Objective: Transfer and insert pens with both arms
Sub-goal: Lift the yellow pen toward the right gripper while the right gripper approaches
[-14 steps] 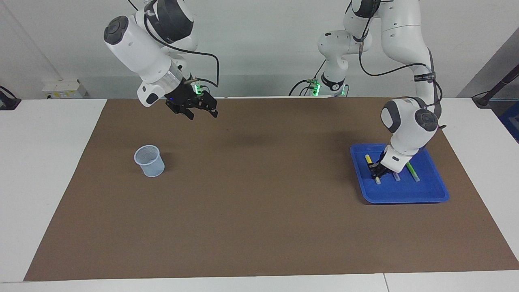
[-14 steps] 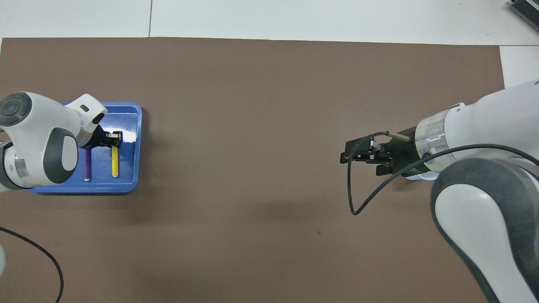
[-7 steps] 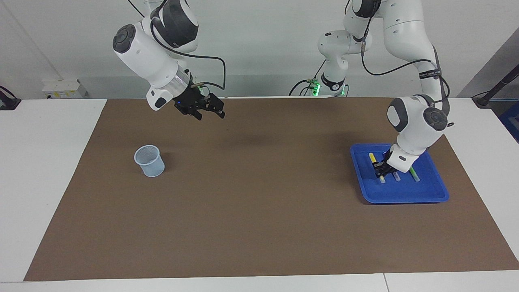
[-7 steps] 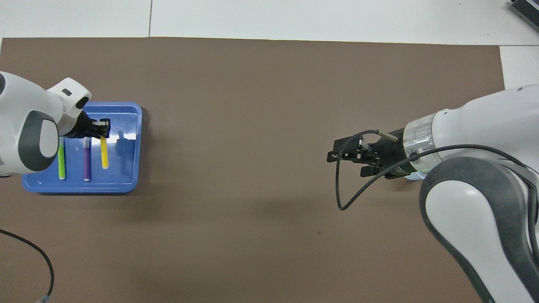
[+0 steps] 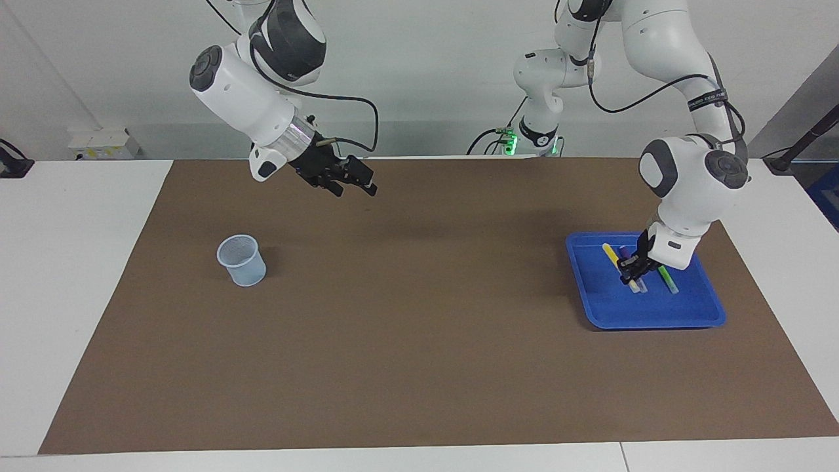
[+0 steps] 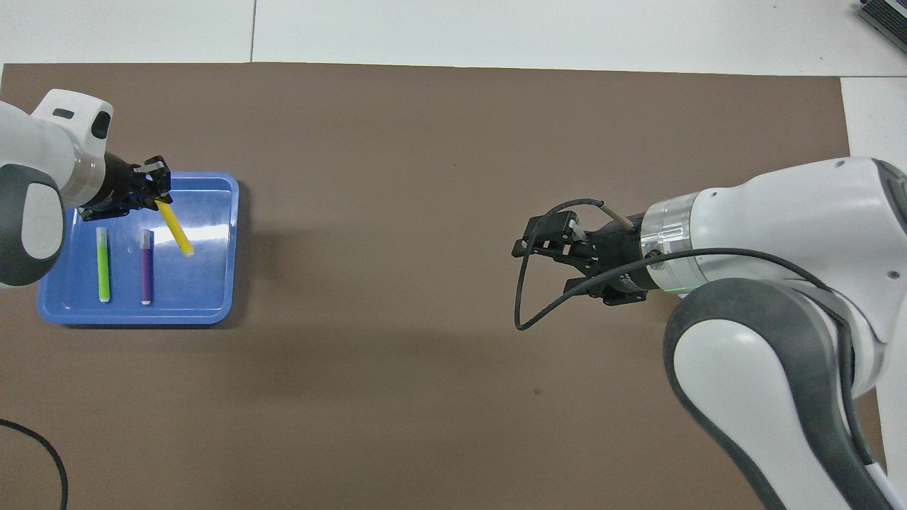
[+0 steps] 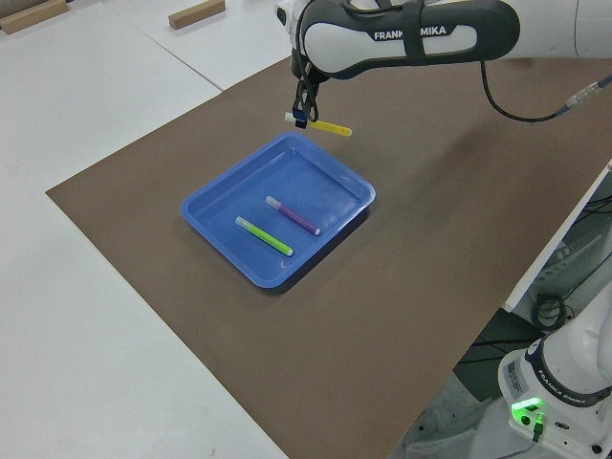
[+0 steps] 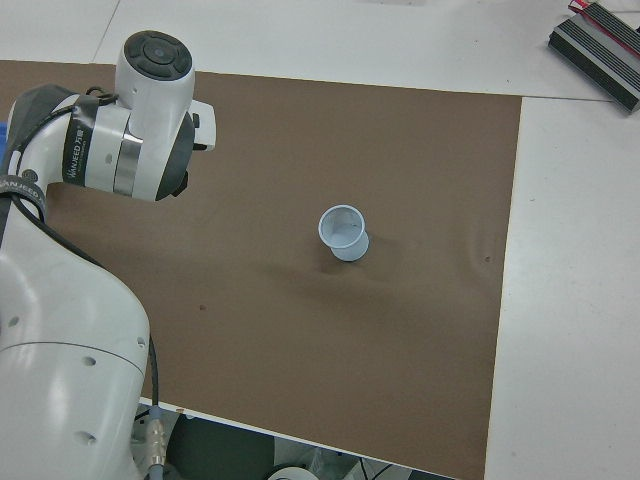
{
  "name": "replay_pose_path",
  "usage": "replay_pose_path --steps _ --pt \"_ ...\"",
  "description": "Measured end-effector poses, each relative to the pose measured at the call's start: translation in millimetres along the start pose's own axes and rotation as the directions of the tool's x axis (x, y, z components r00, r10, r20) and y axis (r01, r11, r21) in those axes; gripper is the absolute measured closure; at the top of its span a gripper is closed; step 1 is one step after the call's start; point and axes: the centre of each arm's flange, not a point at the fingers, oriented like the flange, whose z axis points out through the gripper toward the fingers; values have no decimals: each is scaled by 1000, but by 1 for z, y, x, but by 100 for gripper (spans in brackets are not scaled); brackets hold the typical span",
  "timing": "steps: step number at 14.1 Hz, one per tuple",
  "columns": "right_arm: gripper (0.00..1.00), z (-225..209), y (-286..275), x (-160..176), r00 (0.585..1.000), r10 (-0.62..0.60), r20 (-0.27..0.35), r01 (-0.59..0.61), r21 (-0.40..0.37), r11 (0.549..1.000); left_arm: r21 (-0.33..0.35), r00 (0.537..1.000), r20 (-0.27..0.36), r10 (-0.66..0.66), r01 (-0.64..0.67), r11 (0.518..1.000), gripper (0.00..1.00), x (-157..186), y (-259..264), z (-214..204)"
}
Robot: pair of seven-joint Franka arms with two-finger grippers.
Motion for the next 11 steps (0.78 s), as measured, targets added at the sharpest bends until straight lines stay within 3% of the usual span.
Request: replay_pose_path --steps 5,8,11 --pt "0 8 -21 -15 1000 7 4 -7 91 996 -28 968 -11 -249 249 968 83 -28 31 -42" --pt "0 17 -41 -29 998 62 -11 -59 164 985 -95 926 71 -370 376 922 83 -46 47 -64" --pt "0 32 -59 -42 993 113 -27 -103 246 964 -127 898 160 -410 430 894 83 -61 48 -87"
